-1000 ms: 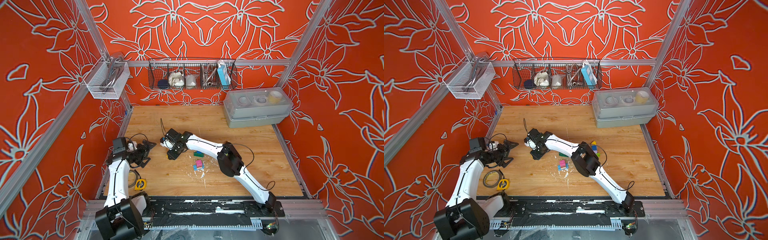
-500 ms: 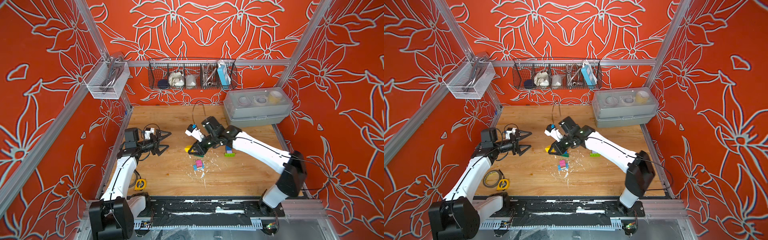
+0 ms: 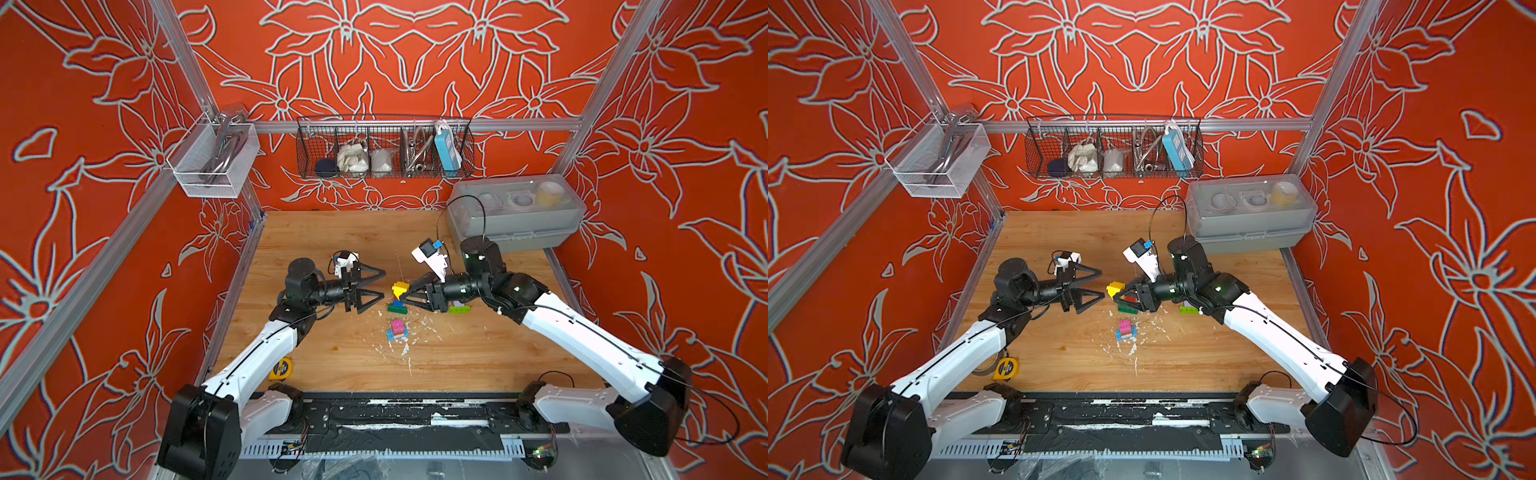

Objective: Assemble the number 1 with lego
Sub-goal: Assemble the lego brick with the lego brick.

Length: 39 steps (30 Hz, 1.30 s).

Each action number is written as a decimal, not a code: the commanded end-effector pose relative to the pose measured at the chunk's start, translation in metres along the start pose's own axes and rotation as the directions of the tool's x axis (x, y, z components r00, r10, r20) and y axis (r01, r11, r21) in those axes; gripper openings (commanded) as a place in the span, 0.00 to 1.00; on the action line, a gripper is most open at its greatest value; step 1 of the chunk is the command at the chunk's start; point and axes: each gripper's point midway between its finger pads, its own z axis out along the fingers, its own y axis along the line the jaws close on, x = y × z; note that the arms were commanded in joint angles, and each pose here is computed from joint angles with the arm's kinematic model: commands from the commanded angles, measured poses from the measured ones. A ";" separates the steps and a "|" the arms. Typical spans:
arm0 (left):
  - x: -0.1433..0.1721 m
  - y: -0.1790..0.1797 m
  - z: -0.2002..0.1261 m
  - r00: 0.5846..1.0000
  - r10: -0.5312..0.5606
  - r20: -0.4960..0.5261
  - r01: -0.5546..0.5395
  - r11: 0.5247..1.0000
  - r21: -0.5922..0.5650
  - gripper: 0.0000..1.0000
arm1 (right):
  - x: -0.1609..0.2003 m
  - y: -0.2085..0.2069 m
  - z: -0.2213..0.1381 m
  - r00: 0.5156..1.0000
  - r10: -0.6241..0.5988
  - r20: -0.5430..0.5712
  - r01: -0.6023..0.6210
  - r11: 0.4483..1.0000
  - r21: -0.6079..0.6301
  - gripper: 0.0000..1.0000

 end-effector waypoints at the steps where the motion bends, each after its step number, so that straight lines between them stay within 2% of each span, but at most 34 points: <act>1: 0.011 -0.035 0.007 0.998 0.066 -0.017 -0.064 0.993 0.102 0.93 | 0.009 0.005 -0.003 0.998 -0.067 0.009 0.067 0.997 -0.029 0.23; 7: 0.026 -0.030 0.013 0.997 0.022 -0.077 -0.013 0.992 0.124 0.93 | 0.025 0.002 -0.015 0.973 -0.213 0.092 0.211 0.977 0.029 0.19; 12: 0.048 0.010 0.021 0.972 -0.097 -0.215 0.102 0.995 0.011 0.89 | 0.039 0.004 -0.026 0.933 -0.340 0.120 0.334 0.940 0.069 0.18; 15: 0.059 0.025 0.021 0.950 -0.152 -0.273 0.151 0.988 -0.026 0.88 | 0.048 0.009 -0.030 0.920 -0.376 0.108 0.373 0.926 0.055 0.18; 19: 0.072 0.023 0.020 0.938 -0.145 -0.314 0.141 0.989 -0.037 0.90 | 0.057 0.013 -0.028 0.925 -0.371 0.084 0.372 0.928 0.006 0.17; 26: 0.091 0.012 0.022 0.925 -0.115 -0.361 0.103 0.993 -0.053 0.92 | 0.061 0.009 -0.021 0.923 -0.379 0.061 0.380 0.925 -0.011 0.17; 32: 0.097 0.031 0.022 0.921 -0.172 -0.349 0.149 0.985 -0.092 0.92 | 0.058 0.006 -0.020 0.916 -0.398 0.053 0.398 0.917 0.003 0.17; 39: 0.098 0.024 0.031 0.922 -0.170 -0.348 0.148 0.985 -0.087 0.90 | 0.062 0.005 -0.014 0.914 -0.404 0.035 0.404 0.915 -0.014 0.17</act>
